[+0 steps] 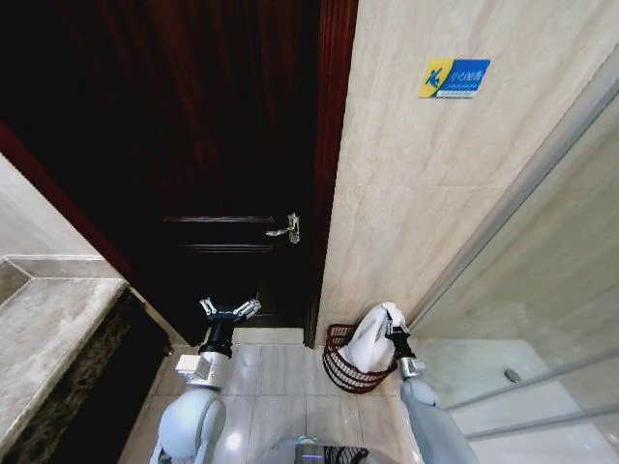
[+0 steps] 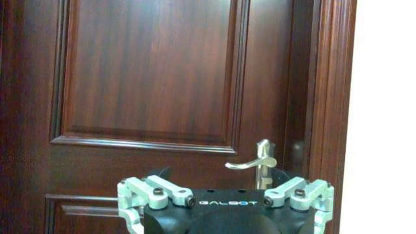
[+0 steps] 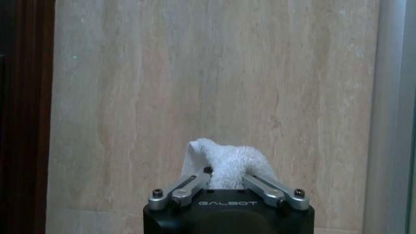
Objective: Discard the used towel into the hamper.
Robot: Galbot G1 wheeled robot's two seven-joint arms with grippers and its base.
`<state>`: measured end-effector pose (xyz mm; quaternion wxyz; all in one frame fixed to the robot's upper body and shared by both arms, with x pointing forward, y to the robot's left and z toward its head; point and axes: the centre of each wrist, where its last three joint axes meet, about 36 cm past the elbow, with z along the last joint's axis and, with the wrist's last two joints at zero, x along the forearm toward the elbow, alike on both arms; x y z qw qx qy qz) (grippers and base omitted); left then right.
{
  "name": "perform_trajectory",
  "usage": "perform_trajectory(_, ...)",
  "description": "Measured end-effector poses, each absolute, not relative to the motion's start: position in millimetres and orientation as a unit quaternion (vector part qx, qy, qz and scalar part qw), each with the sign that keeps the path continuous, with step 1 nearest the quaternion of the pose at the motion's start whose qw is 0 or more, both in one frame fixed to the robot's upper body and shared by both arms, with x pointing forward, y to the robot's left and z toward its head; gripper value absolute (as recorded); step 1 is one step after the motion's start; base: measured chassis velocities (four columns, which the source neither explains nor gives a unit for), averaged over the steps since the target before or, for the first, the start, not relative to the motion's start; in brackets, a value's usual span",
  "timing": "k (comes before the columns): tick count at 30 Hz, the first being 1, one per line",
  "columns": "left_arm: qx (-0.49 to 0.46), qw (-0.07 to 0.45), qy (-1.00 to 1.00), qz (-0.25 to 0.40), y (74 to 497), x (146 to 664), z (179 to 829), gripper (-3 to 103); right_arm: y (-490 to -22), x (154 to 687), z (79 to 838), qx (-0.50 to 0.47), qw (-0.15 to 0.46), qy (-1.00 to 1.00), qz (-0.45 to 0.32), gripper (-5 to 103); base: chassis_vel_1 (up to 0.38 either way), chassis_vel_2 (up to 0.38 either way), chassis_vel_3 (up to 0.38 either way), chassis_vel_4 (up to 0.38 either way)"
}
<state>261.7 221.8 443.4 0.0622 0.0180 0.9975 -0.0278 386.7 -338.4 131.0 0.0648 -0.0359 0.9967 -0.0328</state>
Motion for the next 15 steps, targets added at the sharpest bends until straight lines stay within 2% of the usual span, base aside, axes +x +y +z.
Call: perform_trajectory(15, 0.018, 0.062, 0.998, -0.028, 221.8, 261.7, 443.4, 100, -336.7, 376.5, 111.3, -0.04, 0.027, 0.998, -0.029, 5, 0.0, 0.0, 0.0, 0.0)
